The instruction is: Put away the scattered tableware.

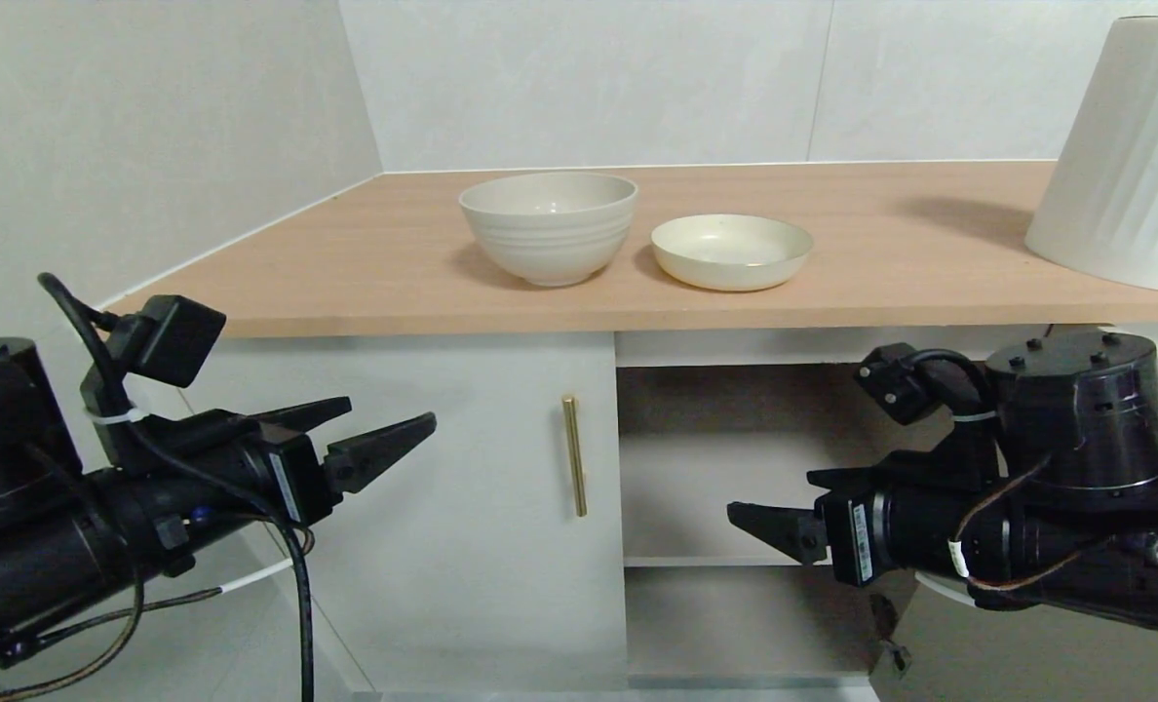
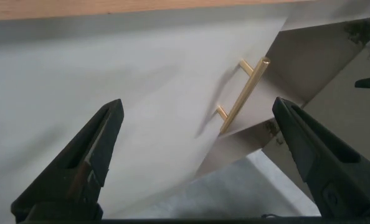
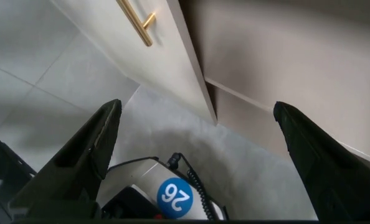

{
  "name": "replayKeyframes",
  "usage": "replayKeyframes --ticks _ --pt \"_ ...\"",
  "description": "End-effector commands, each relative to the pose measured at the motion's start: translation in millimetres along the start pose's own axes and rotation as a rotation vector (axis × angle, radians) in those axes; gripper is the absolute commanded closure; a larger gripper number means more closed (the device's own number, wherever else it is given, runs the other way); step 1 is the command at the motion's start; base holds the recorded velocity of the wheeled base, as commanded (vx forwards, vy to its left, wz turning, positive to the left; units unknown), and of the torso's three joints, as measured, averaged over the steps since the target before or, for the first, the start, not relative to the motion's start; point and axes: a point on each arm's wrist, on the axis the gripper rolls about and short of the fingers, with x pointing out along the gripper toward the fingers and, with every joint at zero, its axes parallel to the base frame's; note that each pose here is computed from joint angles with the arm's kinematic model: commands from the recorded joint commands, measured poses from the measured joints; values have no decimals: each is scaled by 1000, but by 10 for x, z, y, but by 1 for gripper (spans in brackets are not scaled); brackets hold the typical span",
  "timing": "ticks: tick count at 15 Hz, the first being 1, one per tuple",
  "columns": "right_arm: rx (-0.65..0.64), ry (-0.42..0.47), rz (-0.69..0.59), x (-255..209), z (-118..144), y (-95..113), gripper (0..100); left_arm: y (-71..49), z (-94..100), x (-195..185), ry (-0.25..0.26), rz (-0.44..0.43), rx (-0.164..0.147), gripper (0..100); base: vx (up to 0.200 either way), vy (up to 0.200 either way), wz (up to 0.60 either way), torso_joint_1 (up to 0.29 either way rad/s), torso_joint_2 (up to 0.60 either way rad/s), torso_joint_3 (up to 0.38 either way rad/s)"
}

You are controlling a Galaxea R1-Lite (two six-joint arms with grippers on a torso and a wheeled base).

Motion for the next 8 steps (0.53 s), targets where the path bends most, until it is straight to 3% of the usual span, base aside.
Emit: replayKeyframes --ticks 1,3,8 --pt "-1 2 1 -6 -13 -1 0 1 4 4 -1 0 0 0 0 0 0 0 0 0" --pt "-1 2 -1 -6 -13 -2 0 3 5 11 -1 0 0 0 0 0 0 9 -33 -11" --pt "-2 5 0 -2 -20 -3 0 3 9 15 -4 -2 2 0 0 0 0 103 -313 -270"
